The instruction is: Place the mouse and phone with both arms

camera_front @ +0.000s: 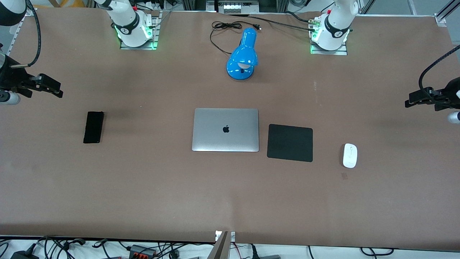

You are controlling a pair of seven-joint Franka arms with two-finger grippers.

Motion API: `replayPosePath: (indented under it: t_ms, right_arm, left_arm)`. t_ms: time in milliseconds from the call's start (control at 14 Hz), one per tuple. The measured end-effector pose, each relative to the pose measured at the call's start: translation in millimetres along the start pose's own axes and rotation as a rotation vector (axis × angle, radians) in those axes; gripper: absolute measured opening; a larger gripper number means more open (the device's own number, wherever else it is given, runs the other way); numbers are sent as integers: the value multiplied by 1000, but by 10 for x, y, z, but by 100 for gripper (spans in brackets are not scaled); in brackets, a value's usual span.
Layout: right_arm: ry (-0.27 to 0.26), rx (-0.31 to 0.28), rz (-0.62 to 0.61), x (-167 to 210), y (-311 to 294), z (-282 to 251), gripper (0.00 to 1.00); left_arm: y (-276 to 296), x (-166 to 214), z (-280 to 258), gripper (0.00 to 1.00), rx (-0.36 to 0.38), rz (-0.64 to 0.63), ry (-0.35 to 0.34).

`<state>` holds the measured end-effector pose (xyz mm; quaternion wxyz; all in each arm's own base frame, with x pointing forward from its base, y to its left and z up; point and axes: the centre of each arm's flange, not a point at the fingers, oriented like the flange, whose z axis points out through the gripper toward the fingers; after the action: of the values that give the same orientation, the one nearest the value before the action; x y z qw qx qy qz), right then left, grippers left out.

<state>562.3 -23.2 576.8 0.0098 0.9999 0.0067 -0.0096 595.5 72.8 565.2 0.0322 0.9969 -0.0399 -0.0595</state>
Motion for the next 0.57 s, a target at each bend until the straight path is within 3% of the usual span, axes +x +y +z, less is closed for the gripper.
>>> replayPosePath:
  t_ms: [571]
  right_arm:
    - [-5, 0, 1, -11, -1, 2, 100]
  left_arm:
    - [-13, -3, 0, 100, -1, -2, 0]
